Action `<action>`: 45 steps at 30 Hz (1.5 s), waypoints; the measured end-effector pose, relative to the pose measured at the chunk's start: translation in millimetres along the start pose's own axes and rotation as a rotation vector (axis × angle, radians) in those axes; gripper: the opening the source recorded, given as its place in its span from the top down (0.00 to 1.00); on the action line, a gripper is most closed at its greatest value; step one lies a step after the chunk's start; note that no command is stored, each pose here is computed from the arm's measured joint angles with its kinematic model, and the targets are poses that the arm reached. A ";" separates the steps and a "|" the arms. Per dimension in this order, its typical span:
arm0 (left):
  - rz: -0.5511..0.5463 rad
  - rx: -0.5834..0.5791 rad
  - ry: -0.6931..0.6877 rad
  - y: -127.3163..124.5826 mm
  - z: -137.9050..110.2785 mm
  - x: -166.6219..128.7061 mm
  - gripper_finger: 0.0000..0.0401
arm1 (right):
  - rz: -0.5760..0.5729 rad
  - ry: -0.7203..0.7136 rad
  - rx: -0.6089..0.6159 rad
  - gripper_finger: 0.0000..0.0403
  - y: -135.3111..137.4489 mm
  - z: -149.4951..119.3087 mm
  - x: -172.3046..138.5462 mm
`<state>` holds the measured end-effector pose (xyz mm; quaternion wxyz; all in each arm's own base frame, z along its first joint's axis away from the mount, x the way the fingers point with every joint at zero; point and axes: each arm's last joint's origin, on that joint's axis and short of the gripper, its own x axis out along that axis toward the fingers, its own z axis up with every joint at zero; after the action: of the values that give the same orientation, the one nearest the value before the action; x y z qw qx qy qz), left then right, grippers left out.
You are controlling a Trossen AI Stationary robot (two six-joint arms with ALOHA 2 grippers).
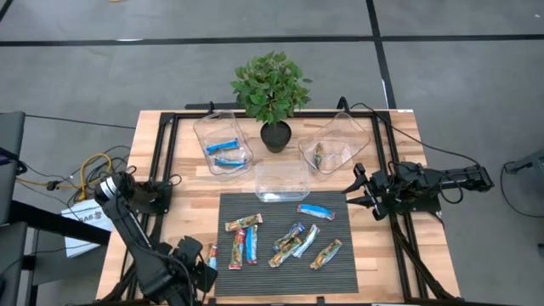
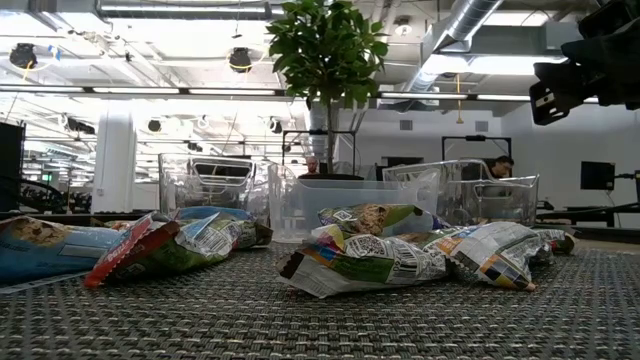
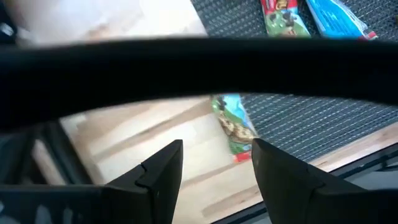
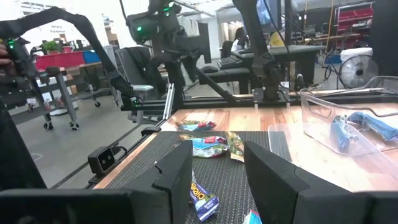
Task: Pick and place Granola Bars by type
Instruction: Put the red granola bar into the center transparent bin
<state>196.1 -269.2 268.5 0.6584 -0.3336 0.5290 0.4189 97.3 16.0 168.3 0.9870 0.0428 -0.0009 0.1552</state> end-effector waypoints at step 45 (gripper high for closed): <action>0.063 -0.269 0.171 -29.0 7.9 111.4 0.54 | 0.000 0.001 0.000 0.66 0.0 -0.1 0.0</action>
<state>235.7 -252.4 161.3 0.5468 -0.4365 0.5324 0.4764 97.3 16.0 168.3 0.9869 0.0430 -0.0005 0.1552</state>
